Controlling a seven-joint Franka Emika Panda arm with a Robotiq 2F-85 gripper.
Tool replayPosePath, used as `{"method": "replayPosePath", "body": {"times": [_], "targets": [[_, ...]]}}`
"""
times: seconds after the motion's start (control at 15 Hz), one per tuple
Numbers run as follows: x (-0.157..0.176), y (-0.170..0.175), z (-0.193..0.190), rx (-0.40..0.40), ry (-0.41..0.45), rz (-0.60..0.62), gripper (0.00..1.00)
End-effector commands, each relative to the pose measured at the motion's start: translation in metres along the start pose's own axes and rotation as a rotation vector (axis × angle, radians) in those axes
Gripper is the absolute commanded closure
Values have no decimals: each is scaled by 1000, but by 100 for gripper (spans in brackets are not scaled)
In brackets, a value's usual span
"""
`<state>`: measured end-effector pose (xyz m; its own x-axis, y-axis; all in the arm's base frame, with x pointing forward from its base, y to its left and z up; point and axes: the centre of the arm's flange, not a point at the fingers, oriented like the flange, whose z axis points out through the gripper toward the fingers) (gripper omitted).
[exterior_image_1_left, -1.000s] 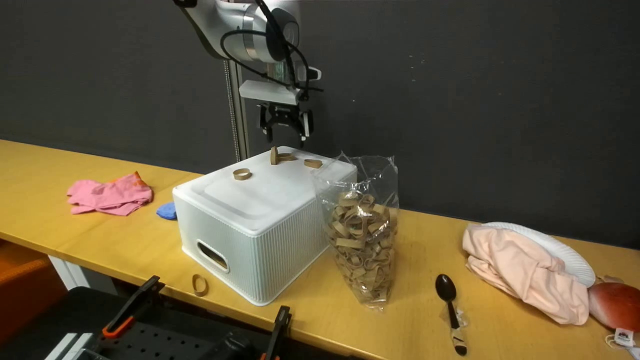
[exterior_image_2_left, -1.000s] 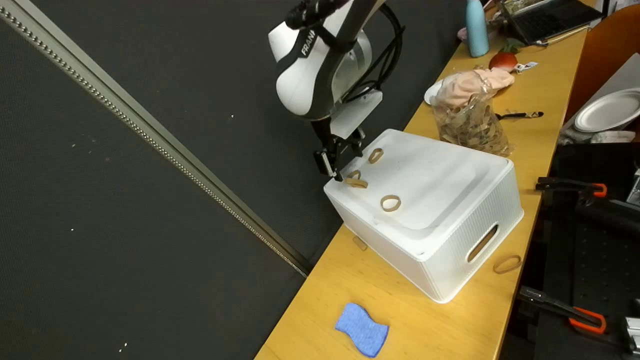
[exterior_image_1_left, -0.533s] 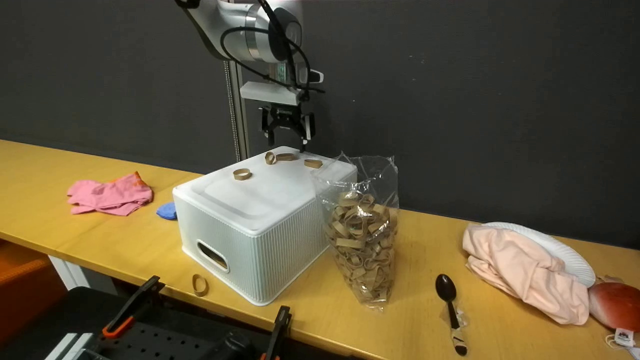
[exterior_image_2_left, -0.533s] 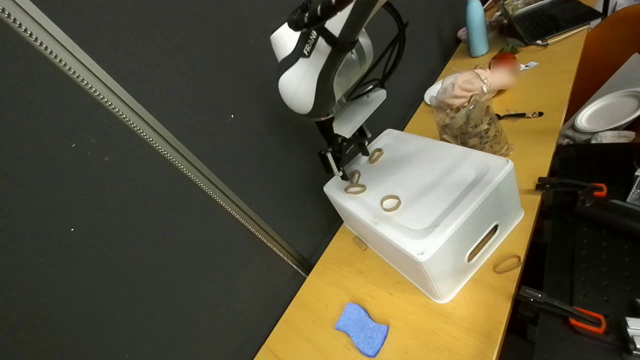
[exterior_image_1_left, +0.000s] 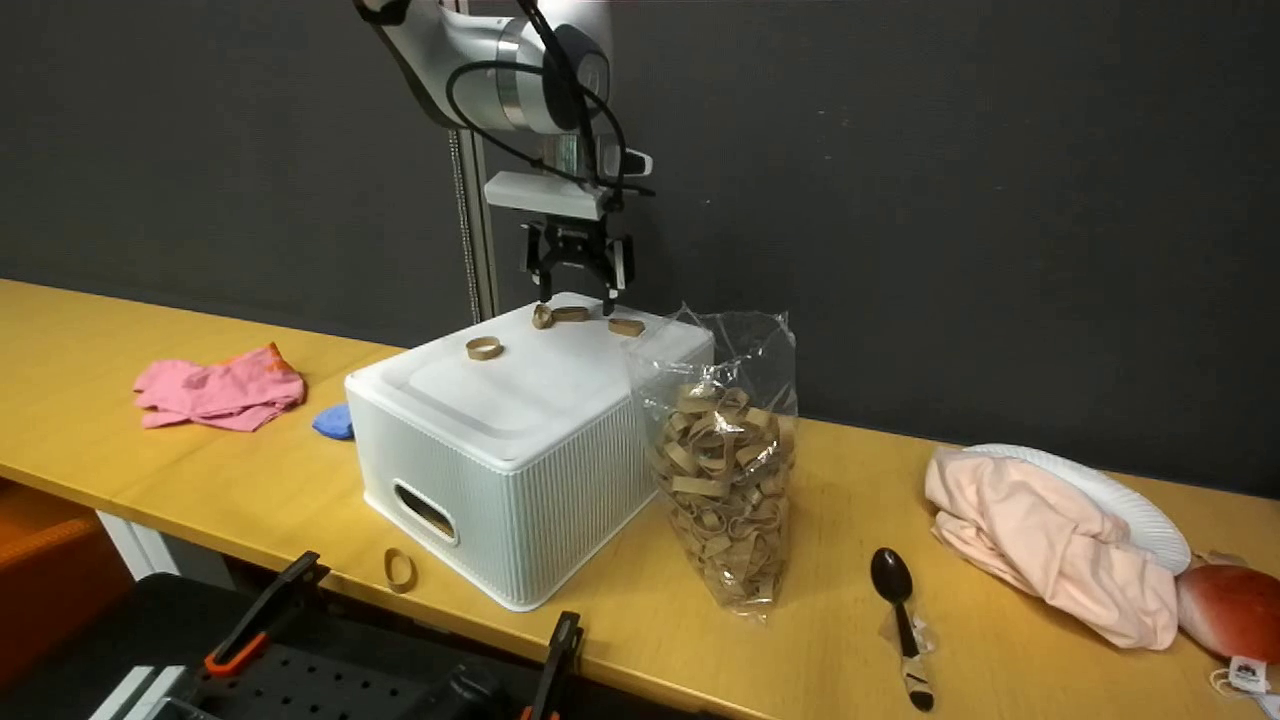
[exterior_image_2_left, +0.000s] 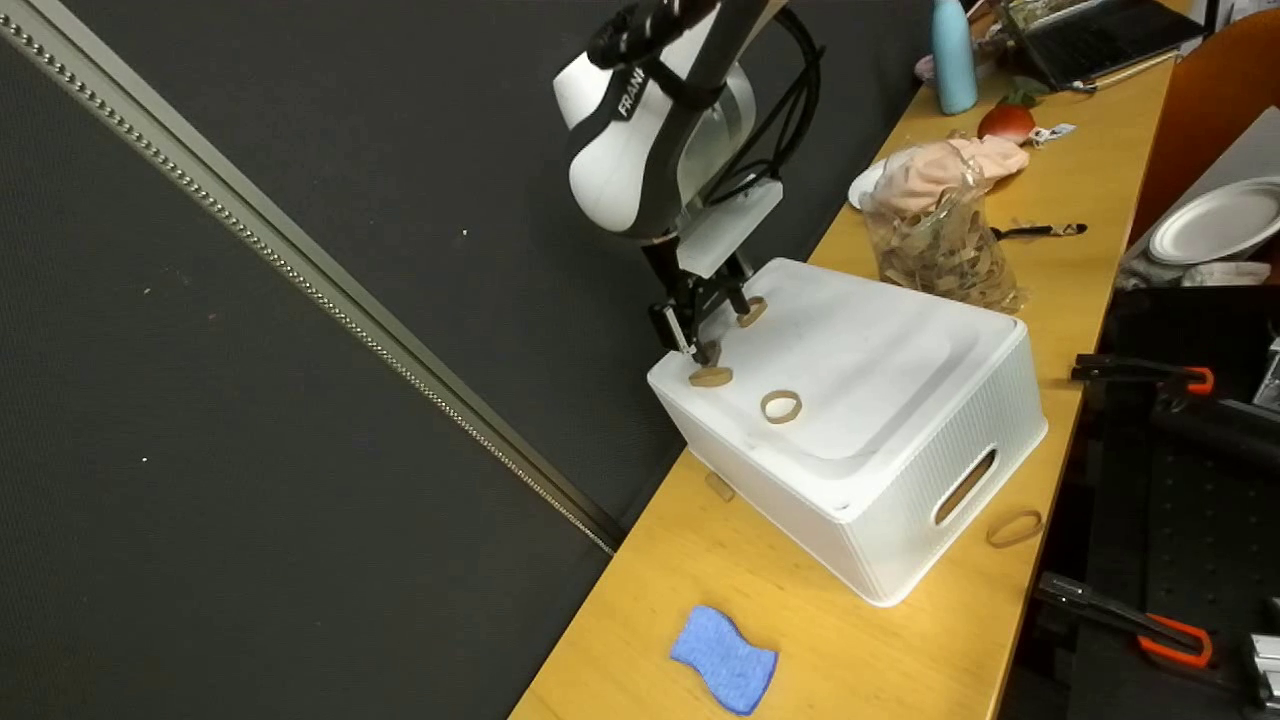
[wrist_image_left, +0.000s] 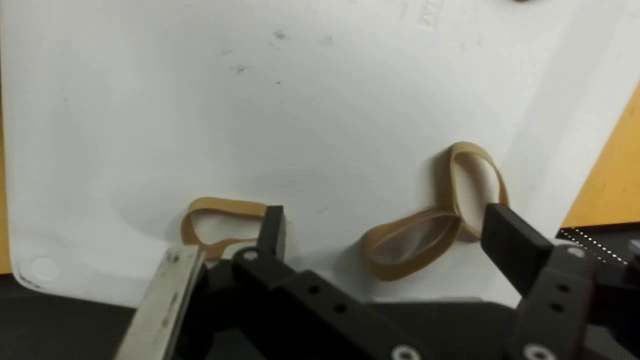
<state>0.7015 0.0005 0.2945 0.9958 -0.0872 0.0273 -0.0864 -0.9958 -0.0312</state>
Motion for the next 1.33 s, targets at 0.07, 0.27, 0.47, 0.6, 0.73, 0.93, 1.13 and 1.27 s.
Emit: {"method": "replayPosePath", "body": {"times": [0.07,0.27,0.47,0.6,0.73,0.93,1.13,1.27], "targets": [[-6,-21,1,-2,8,-30,0],[-5,-26,7,0,2,-41,0],[-4,-28,10,-3,3,-46,0],[-4,-28,13,-5,3,-47,0],[-5,-27,17,-6,0,-49,0],[-5,-29,18,-8,3,-54,26],[-6,-29,18,-10,14,-57,50],[-7,-29,15,-19,23,-64,64]]}}
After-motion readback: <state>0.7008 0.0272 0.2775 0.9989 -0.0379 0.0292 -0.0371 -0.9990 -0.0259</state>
